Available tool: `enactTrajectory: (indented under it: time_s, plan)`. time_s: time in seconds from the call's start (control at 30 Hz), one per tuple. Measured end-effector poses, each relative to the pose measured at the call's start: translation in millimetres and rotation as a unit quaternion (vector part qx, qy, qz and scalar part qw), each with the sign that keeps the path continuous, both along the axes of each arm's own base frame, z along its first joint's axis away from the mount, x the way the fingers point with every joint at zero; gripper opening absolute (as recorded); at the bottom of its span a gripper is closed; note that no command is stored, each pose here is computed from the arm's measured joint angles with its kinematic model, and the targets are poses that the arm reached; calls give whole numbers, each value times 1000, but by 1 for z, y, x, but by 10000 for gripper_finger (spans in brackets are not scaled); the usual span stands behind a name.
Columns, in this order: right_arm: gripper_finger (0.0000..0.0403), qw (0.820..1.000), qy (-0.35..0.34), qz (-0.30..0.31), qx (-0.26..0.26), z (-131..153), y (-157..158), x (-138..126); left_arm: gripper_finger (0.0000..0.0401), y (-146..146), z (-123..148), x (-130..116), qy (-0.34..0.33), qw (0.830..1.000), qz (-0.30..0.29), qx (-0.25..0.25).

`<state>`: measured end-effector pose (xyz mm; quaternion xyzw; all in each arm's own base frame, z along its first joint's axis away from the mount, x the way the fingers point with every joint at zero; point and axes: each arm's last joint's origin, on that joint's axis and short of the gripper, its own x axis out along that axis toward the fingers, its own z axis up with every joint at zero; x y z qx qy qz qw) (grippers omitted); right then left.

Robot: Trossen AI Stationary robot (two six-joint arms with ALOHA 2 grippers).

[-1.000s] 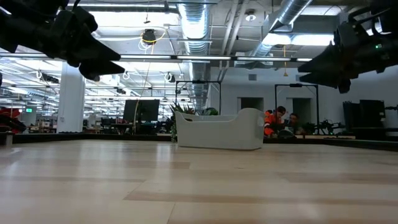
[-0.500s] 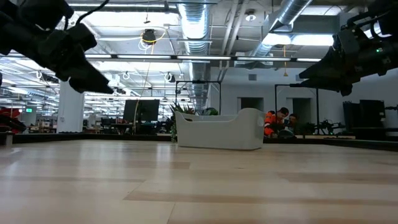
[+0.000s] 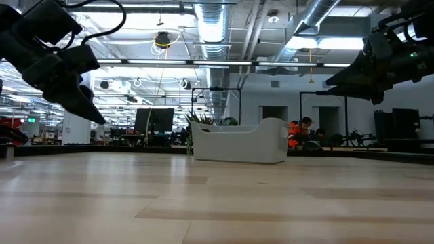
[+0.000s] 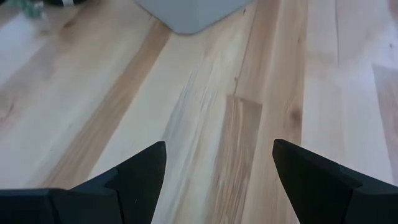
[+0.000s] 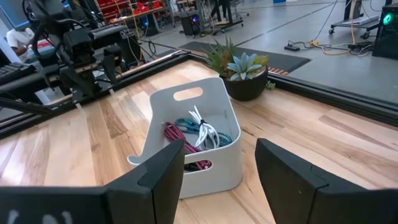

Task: Pick and place USB-C Cables
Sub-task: Return to Home Position

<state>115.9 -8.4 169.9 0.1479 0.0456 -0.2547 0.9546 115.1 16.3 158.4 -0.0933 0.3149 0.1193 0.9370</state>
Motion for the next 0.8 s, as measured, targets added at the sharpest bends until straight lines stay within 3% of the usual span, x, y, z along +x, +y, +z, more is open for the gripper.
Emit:
enactTrajectory:
  time_s: [0.8]
  plan:
    - [221,1000,0,0,0,0,0,0,284,0,-2,-1,12,1000,0,-2]
